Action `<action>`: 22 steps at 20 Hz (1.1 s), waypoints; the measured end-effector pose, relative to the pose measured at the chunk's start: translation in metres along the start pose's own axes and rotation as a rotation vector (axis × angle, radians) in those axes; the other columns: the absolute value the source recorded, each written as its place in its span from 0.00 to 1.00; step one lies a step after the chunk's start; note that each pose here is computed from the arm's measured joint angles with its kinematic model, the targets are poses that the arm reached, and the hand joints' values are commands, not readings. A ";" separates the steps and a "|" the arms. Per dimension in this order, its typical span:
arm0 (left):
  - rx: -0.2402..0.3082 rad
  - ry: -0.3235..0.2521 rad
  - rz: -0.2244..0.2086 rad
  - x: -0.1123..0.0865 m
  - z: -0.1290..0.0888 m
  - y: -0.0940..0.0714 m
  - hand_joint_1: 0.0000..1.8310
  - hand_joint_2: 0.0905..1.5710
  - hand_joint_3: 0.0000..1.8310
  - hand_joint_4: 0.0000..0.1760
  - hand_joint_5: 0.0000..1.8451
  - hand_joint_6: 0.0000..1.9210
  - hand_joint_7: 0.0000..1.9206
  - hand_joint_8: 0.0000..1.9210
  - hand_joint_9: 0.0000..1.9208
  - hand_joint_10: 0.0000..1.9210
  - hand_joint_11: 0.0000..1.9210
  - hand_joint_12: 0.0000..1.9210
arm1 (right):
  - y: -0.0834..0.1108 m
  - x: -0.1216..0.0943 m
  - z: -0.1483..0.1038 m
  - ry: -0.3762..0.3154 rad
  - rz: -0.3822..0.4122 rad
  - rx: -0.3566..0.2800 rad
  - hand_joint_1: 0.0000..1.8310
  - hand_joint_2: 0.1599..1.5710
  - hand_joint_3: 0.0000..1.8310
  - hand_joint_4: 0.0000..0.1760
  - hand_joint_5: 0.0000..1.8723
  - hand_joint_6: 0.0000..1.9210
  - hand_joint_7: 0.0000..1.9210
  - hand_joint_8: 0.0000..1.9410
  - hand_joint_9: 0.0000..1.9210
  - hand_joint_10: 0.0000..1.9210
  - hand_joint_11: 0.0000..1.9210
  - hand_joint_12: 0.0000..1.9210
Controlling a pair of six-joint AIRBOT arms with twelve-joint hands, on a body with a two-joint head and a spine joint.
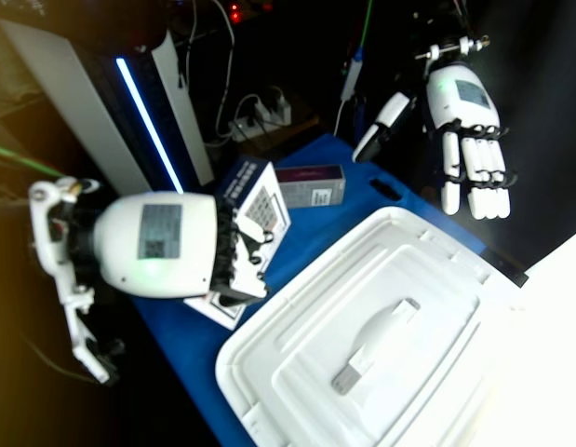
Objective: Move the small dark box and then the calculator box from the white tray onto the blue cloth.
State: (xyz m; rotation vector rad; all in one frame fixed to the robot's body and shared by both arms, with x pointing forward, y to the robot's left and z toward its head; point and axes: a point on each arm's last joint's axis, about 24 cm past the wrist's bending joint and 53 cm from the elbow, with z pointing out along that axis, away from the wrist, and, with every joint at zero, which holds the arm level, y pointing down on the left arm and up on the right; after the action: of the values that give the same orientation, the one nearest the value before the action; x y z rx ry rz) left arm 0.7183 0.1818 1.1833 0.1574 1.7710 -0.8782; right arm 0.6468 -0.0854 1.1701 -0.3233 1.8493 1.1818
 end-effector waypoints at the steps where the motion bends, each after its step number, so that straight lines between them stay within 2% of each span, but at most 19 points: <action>1: 0.000 0.000 -0.004 0.001 0.000 0.000 0.37 0.42 0.00 0.82 0.00 0.00 0.00 0.00 0.00 0.00 0.00 0.00 | 0.000 0.002 0.001 0.005 0.002 -0.001 0.63 0.69 0.00 0.00 0.50 0.53 0.72 0.01 0.57 0.54 0.46 0.87; 2: -0.001 0.001 -0.005 0.001 0.000 0.001 0.38 0.42 0.00 0.81 0.00 0.00 0.00 0.00 0.00 0.00 0.00 0.00 | 0.000 0.003 0.001 0.006 0.002 -0.001 0.63 0.69 0.00 0.00 0.51 0.53 0.74 0.03 0.57 0.63 0.48 0.91; 4: 0.000 0.003 -0.004 0.002 0.000 0.000 0.36 0.41 0.00 0.74 0.00 0.00 0.00 0.00 0.00 0.00 0.00 0.00 | -0.002 0.007 0.001 0.013 0.007 0.003 0.63 0.68 0.00 0.00 0.51 0.52 0.71 0.03 0.51 0.69 0.43 0.95; 5: -0.001 0.003 -0.006 0.002 0.000 0.001 0.37 0.42 0.00 0.72 0.00 0.00 0.00 0.00 0.00 0.00 0.00 0.00 | -0.002 0.007 0.001 0.013 0.011 0.003 0.63 0.68 0.00 0.00 0.51 0.52 0.69 0.10 0.50 0.72 0.43 0.96; 6: 0.001 0.004 -0.008 0.003 0.001 0.000 0.37 0.41 0.00 0.73 0.00 0.00 0.00 0.00 0.00 0.00 0.00 0.00 | -0.003 0.008 0.001 0.016 0.011 0.005 0.63 0.68 0.00 0.00 0.51 0.52 0.62 0.34 0.52 0.77 0.47 0.99; 7: 0.004 0.009 -0.009 0.006 0.002 -0.001 0.37 0.42 0.00 0.73 0.00 0.00 0.00 0.00 0.00 0.00 0.00 0.00 | -0.003 0.009 0.001 0.017 0.013 0.006 0.63 0.69 0.00 0.00 0.51 0.53 0.56 0.51 0.52 0.81 0.49 1.00; 8: 0.004 0.014 -0.007 0.008 0.002 -0.001 0.38 0.42 0.00 0.67 0.00 0.00 0.00 0.00 0.00 0.00 0.00 0.00 | -0.003 0.010 0.001 0.020 0.011 0.007 0.63 0.67 0.00 0.00 0.52 0.50 0.50 0.76 0.51 0.94 0.53 1.00; 9: 0.003 0.016 -0.006 0.009 0.002 -0.001 0.38 0.42 0.00 0.66 0.00 0.00 0.00 0.00 0.00 0.00 0.00 0.00 | -0.004 0.012 0.001 0.022 0.013 0.009 0.63 0.67 0.00 0.00 0.53 0.49 0.45 0.81 0.46 0.98 0.48 1.00; 10: 0.004 0.016 -0.005 0.009 0.002 -0.001 0.38 0.42 0.00 0.70 0.00 0.00 0.00 0.00 0.00 0.00 0.00 0.00 | -0.005 0.012 0.001 0.022 0.014 0.009 0.55 0.61 0.00 0.00 0.43 0.18 0.48 0.39 0.47 0.61 0.42 0.88; 11: 0.003 0.014 -0.009 0.008 0.002 -0.001 0.38 0.42 0.00 0.70 0.00 0.00 0.00 0.00 0.00 0.00 0.00 0.00 | -0.004 0.012 0.001 0.022 0.014 0.009 0.51 0.58 0.00 0.00 0.41 0.04 0.53 0.17 0.51 0.45 0.40 0.83; 12: 0.003 0.014 -0.009 0.009 0.002 -0.001 0.38 0.42 0.00 0.73 0.00 0.00 0.00 0.00 0.00 0.00 0.00 0.00 | -0.005 0.012 0.001 0.023 0.011 0.012 0.46 0.53 0.00 0.00 0.36 0.01 0.55 0.06 0.53 0.28 0.38 0.74; 13: 0.003 0.015 -0.008 0.009 0.002 -0.001 0.39 0.41 0.00 0.76 0.00 0.00 0.00 0.00 0.00 0.00 0.00 0.00 | -0.005 0.012 0.001 0.023 0.011 0.012 0.44 0.52 0.00 0.00 0.31 0.00 0.56 0.02 0.56 0.18 0.38 0.71; 15: 0.000 0.018 -0.010 0.010 0.002 0.000 0.39 0.41 0.00 0.77 0.00 0.00 0.00 0.00 0.00 0.00 0.00 0.00 | -0.005 0.012 0.001 0.023 0.011 0.011 0.42 0.47 0.00 0.00 0.22 0.00 0.51 0.00 0.51 0.09 0.32 0.73; 16: -0.001 0.021 -0.005 0.011 0.002 0.000 0.39 0.42 0.00 0.66 0.00 0.00 0.00 0.00 0.00 0.00 0.00 0.00 | -0.005 0.012 0.001 0.022 0.012 0.012 0.40 0.44 0.00 0.00 0.17 0.00 0.48 0.00 0.51 0.07 0.33 0.71; 17: -0.002 0.021 -0.006 0.011 0.002 0.001 0.38 0.42 0.00 0.69 0.00 0.00 0.00 0.00 0.00 0.00 0.00 0.00 | -0.005 0.012 0.001 0.023 0.011 0.011 0.40 0.40 0.00 0.00 0.11 0.00 0.44 0.00 0.50 0.05 0.34 0.68; 19: -0.002 0.021 -0.006 0.011 0.002 0.001 0.38 0.42 0.00 0.70 0.00 0.00 0.00 0.00 0.00 0.00 0.00 0.00 | -0.005 0.012 0.001 0.023 0.012 0.011 0.41 0.39 0.00 0.00 0.09 0.00 0.43 0.00 0.49 0.04 0.32 0.66; 21: -0.002 0.022 -0.006 0.011 0.002 0.001 0.38 0.42 0.00 0.73 0.00 0.00 0.00 0.00 0.00 0.00 0.00 0.00 | -0.004 0.013 0.001 0.024 0.013 0.010 0.37 0.35 0.00 0.17 0.03 0.00 0.34 0.00 0.41 0.00 0.23 0.64; 22: -0.002 0.021 -0.006 0.011 0.002 0.001 0.38 0.42 0.00 0.72 0.00 0.00 0.00 0.00 0.00 0.00 0.00 0.00 | -0.004 0.013 0.001 0.024 0.012 0.008 0.35 0.34 0.00 0.28 0.01 0.00 0.26 0.00 0.32 0.00 0.16 0.61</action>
State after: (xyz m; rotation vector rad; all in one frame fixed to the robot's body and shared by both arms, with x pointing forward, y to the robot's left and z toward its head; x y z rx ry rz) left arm 0.7157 0.1779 1.1728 0.1604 1.7929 -0.8822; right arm 0.6426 -0.0832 1.1576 -0.3236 1.8793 1.1826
